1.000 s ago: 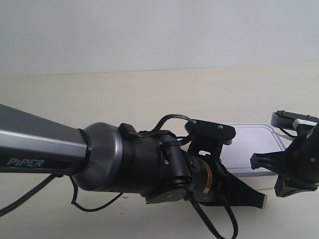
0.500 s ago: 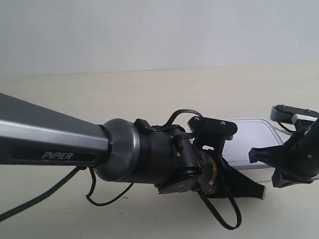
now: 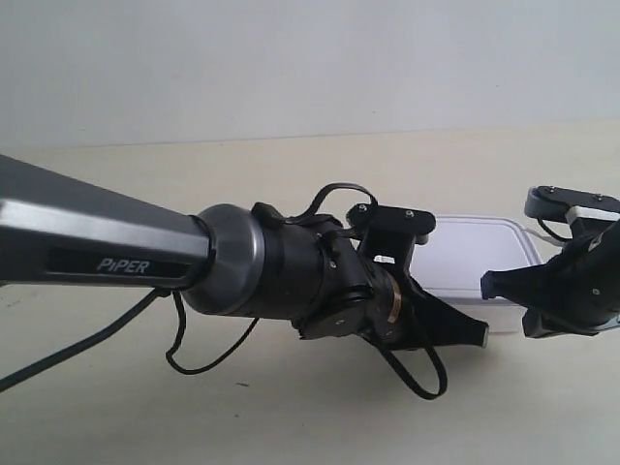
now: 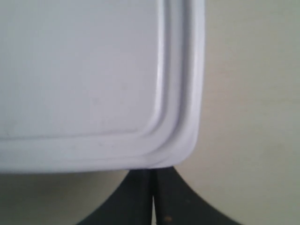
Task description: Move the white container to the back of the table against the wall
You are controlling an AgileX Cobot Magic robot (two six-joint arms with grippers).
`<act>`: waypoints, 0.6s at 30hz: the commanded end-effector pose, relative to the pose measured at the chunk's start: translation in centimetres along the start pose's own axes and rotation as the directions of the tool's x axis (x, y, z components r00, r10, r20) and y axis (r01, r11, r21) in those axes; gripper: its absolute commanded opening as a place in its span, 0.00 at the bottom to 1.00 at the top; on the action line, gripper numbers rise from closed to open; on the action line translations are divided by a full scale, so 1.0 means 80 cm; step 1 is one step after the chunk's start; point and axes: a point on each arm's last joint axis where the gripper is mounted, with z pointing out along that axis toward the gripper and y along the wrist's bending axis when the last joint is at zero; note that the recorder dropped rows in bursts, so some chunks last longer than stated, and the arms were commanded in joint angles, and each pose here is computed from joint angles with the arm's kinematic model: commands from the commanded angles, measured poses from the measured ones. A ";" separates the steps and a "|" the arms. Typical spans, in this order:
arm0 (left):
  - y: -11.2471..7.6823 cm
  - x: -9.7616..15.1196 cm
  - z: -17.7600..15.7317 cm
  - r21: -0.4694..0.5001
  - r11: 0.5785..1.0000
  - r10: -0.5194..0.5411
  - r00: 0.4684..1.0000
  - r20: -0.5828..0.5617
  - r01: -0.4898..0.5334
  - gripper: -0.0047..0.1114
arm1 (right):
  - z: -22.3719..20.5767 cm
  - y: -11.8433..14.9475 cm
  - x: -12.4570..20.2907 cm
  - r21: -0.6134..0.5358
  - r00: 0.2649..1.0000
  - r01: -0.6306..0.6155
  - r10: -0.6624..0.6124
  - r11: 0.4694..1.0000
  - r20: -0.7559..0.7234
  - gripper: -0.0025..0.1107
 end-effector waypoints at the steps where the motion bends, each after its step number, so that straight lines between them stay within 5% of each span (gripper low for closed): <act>1: -0.003 -0.008 0.001 0.035 0.999 0.010 0.999 0.040 -0.012 0.04 | 0.001 0.001 -0.012 -0.003 1.000 0.009 -0.009 1.000 0.022 0.02; 18: 0.024 -0.061 0.051 -0.059 0.997 0.061 0.996 0.067 -0.057 0.04 | 0.035 0.015 -0.084 -0.006 0.992 0.074 -0.073 0.997 0.100 0.02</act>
